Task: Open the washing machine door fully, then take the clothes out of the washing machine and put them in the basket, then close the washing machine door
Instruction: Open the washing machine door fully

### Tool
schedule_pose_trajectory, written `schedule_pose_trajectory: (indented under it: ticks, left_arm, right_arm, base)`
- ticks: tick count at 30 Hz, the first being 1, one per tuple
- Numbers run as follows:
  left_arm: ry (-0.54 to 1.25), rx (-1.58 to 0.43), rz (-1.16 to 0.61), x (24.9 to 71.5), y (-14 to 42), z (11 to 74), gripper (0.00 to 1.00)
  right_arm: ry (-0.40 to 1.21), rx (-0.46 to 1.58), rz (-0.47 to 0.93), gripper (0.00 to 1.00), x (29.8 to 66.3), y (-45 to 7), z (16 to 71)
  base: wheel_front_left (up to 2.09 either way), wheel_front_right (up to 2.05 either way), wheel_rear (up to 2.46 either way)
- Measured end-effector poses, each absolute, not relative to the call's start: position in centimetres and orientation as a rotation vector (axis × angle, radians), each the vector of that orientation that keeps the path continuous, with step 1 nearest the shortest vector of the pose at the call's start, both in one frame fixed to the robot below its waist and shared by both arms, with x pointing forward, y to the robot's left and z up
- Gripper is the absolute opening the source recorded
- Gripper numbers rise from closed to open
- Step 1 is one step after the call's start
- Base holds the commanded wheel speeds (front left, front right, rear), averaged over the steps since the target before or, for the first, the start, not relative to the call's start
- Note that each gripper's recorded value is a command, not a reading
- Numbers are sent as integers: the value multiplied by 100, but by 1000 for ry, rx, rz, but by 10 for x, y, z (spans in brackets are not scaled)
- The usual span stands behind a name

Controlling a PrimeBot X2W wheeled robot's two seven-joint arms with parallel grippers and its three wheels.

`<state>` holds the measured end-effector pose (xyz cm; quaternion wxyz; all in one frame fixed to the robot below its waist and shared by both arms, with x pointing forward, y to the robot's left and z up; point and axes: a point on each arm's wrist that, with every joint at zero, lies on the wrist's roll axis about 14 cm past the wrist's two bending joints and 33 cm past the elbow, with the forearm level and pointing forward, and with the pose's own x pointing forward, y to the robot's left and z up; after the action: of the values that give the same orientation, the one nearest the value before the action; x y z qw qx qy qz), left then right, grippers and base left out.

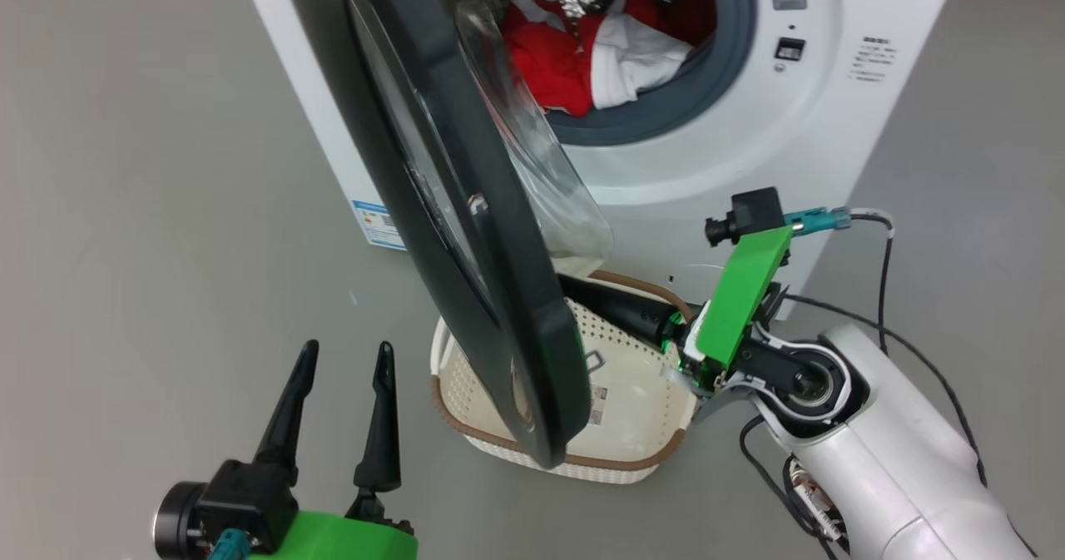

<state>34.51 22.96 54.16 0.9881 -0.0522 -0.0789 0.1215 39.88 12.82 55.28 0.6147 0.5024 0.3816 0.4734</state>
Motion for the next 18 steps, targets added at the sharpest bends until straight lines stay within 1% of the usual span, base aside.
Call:
schedule_pose_trajectory:
  ticks: [10,18]
  left_arm:
    - [-165,-105,310,321,246,545,100]
    - [-175,-98,354,308,258,550,100]
  right_arm:
    - [953,1159,1202,0,363,161,562]
    - [998,1159,1249,0,342,182,564]
  base:
    - [0,0,0]
    - [0,0,0]
